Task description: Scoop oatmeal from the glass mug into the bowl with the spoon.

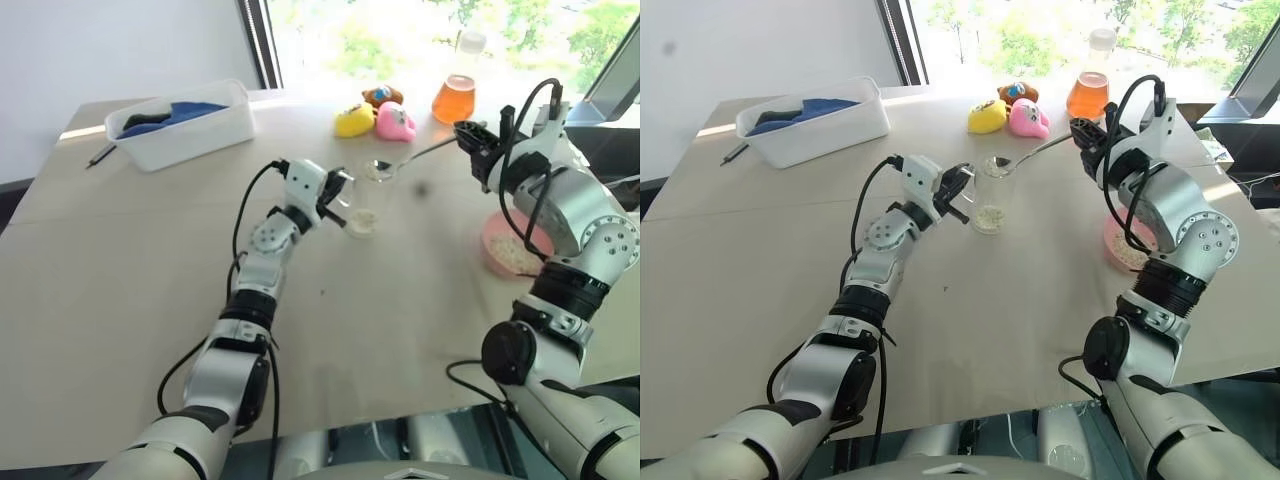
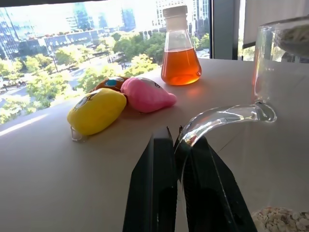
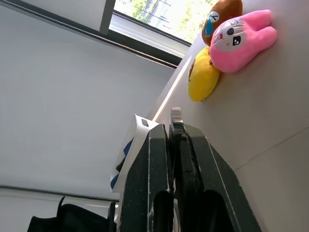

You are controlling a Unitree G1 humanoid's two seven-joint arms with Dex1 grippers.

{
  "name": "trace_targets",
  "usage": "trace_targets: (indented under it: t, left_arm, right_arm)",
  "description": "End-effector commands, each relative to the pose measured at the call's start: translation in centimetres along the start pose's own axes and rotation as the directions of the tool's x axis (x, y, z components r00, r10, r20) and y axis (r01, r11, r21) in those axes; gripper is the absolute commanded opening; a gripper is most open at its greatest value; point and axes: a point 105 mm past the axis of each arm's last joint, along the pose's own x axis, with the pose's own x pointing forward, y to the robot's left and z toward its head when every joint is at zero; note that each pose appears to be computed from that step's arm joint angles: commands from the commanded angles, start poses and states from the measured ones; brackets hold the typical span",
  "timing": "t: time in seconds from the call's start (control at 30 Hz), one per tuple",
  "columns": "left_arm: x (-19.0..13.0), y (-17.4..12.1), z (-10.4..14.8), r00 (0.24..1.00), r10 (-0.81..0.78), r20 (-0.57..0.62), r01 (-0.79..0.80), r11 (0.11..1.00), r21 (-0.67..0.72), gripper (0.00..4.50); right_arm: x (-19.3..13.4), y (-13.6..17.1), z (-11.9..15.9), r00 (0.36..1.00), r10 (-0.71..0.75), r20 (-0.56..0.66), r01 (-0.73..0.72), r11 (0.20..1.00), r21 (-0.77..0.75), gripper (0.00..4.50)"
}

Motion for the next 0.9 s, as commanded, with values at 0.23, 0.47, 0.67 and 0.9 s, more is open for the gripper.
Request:
trace_targets:
  t: [0.23,0.47,0.67,0.9]
  left_arm:
    - [1.4,0.0,3.7,0.987,0.001,0.16,-0.005,1.0,0.021,0.07]
    - [1.8,-0.2,3.6,0.987,0.0,0.162,-0.003,1.0,0.02,0.07]
    - [1.9,-0.5,3.4,0.988,-0.007,0.157,0.004,1.0,0.02,0.07]
    - [2.5,-0.9,3.5,0.986,-0.015,0.163,0.013,1.0,0.013,0.07]
  right_arm:
    - [-1.2,0.7,1.8,0.997,0.001,0.076,-0.005,0.998,0.057,0.0]
    - [-1.9,0.5,2.1,0.996,-0.008,0.093,0.002,0.998,0.062,0.0]
    - [-2.7,1.0,3.1,0.991,0.005,0.134,-0.015,0.997,0.076,0.0]
    - [-4.3,0.5,4.6,0.978,-0.022,0.208,0.005,0.997,0.082,0.0]
